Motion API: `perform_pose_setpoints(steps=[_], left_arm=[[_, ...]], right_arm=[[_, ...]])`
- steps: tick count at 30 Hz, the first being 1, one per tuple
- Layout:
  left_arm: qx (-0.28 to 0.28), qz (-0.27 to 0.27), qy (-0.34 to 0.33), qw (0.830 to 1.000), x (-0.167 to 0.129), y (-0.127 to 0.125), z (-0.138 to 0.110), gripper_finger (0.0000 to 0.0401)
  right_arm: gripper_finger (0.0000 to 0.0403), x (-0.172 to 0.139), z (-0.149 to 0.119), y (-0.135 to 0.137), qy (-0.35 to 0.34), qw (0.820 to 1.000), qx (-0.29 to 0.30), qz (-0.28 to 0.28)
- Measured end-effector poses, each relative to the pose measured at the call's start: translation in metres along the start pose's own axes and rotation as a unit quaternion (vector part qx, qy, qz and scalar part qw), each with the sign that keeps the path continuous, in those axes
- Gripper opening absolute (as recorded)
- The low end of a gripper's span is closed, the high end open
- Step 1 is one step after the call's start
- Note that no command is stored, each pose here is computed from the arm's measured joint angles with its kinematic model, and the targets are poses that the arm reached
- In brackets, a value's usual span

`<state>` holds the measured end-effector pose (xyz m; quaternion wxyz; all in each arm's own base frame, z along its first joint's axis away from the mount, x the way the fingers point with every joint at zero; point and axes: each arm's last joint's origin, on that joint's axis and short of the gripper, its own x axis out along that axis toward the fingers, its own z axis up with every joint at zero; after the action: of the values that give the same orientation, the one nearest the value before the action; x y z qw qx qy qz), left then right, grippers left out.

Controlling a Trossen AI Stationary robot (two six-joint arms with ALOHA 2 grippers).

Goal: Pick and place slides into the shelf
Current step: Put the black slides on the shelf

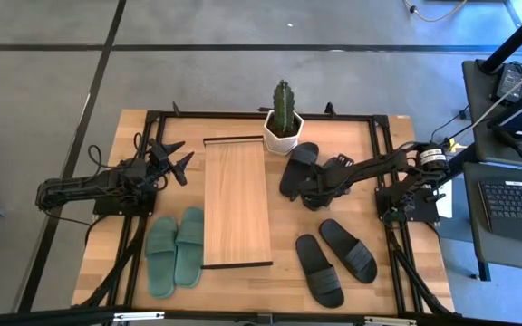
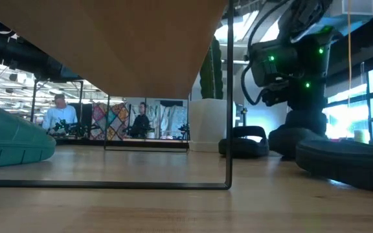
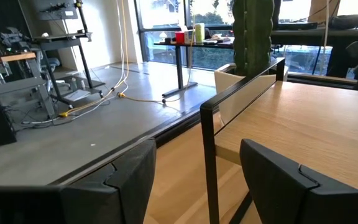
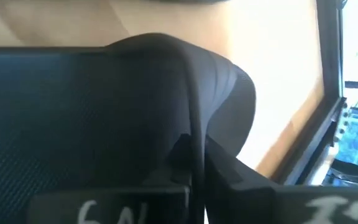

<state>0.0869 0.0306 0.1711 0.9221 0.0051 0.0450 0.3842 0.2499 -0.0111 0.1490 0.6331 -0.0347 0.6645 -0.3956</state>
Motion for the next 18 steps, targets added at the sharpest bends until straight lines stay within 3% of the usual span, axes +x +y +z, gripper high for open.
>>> perform_pose_setpoints(steps=[7,18], left_arm=[[0.000,0.000,0.000,1.000,0.000,0.000,0.000,0.0225],[0.000,0.000,0.000,1.000,0.000,0.000,0.000,0.0225]], right_arm=[[0.0013,-0.032,0.006,-0.008,0.003,0.998,-0.059,0.001],[0.0013,-0.111,-0.004,-0.034,-0.091,0.986,-0.062,0.123]])
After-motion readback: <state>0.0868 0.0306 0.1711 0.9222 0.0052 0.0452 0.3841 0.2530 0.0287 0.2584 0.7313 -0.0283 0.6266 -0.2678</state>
